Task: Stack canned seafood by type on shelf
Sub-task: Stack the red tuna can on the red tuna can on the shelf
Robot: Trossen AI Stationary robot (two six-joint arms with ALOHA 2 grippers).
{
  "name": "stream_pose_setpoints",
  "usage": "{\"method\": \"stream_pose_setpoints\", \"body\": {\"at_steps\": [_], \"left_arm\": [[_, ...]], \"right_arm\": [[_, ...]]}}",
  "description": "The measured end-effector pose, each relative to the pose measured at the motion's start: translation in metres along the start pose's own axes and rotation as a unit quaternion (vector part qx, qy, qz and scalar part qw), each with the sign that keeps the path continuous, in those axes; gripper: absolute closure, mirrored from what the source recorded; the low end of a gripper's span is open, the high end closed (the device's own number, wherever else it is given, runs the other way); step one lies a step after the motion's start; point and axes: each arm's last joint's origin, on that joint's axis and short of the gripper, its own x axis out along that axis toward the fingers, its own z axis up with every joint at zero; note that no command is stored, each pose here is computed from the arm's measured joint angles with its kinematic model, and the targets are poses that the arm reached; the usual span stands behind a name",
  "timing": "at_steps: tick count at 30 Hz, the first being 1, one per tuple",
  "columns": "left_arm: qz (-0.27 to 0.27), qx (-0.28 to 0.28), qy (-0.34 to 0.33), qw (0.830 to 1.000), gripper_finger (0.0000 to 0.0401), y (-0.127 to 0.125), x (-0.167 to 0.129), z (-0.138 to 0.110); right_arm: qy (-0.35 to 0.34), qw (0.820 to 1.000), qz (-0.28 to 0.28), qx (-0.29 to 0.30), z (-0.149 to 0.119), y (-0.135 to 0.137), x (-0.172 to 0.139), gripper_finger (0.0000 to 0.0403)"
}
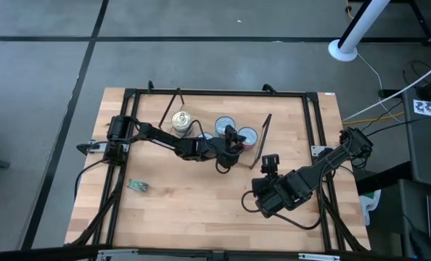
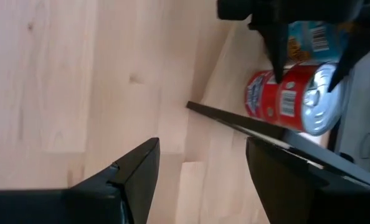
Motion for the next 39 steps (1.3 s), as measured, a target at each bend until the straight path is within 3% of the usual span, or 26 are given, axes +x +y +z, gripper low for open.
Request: {"method": "stream_pose_setpoints", "body": {"at_steps": [16, 23, 39], "left_arm": [[-0.009, 0.013, -0.026, 1.000, 0.0168, -0.012, -0.012, 0.019], [0.020, -0.006, -0.043, 0.999, 0.0168, -0.005, -0.012, 0.022], [0.036, -0.013, -0.018, 0.999, 0.0168, 0.009, 0.000, 0.004]], "right_arm": [[0.003, 1.000, 0.008, 0.000, 0.000, 0.001, 0.000, 0.0164], [0.002, 1.000, 0.008, 0.000, 0.000, 0.001, 0.000, 0.0164], [0.000, 1.000, 0.009, 0.001, 0.000, 0.001, 0.000, 0.0164]]}}
